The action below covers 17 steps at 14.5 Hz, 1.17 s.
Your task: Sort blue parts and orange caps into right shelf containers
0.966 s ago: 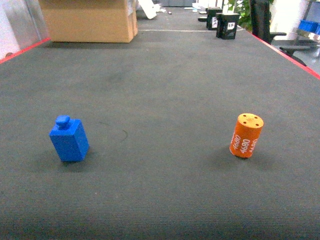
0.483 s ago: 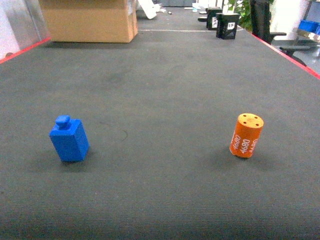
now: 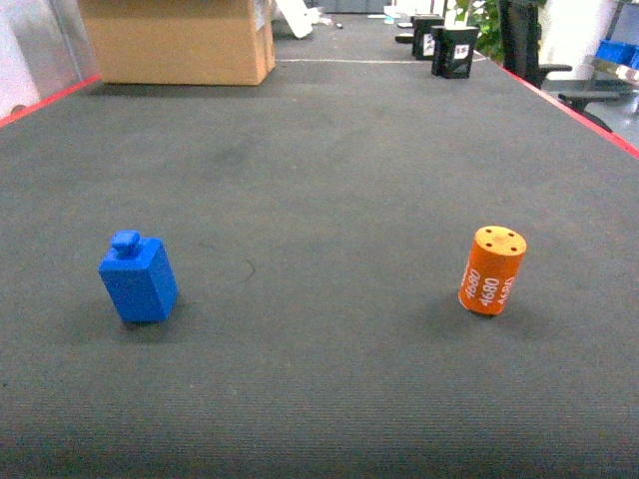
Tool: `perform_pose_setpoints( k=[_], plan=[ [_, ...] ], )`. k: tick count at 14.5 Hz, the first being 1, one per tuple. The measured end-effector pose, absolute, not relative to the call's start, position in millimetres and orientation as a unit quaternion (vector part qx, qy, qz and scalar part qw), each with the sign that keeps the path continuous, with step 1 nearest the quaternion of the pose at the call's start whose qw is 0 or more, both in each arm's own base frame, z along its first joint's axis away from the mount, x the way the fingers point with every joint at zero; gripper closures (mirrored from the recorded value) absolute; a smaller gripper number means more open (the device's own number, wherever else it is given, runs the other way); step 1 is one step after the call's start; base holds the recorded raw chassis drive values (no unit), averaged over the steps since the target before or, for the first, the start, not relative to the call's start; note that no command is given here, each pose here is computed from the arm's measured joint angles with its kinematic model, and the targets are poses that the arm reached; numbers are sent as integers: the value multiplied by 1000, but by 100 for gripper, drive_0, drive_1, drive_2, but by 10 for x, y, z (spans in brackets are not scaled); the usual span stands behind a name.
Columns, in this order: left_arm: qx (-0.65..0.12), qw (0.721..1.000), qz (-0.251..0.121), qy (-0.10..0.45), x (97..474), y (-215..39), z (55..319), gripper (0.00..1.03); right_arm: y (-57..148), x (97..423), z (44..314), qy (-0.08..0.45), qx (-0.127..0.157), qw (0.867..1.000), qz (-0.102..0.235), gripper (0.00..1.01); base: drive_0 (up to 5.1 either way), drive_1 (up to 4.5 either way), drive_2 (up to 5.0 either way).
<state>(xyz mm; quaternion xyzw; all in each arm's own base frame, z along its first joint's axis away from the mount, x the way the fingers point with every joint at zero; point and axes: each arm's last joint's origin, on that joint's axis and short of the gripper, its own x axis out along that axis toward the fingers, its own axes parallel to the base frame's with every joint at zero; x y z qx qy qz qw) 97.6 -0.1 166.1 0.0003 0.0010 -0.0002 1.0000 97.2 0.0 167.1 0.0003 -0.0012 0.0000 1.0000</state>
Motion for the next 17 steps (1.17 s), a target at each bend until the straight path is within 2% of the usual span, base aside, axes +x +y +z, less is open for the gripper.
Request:
perform_pose_setpoints(
  k=[13, 14, 15, 16, 17],
  plan=[
    [0, 1000, 0, 1, 976, -1, 1661, 5, 0, 972, 1671, -1, 0, 1000, 0, 3, 0, 0, 0],
    [0, 1000, 8, 11, 977, -2, 1650, 5, 0, 972, 1671, -1, 0, 1000, 0, 3, 0, 0, 0],
    [5, 997, 59, 43, 1030, -51, 1649, 5, 2, 976, 1652, 15, 3, 1000, -16, 3, 0, 0, 0],
    [6, 996, 77, 51, 1138, -113, 1717, 5, 64, 1052, 1664, 45, 9, 997, -54, 3, 0, 0, 0],
    [3, 996, 84, 42, 1278, -116, 1804, 5, 147, 1173, 1751, 44, 10, 997, -65, 3, 0, 0, 0]
  ],
)
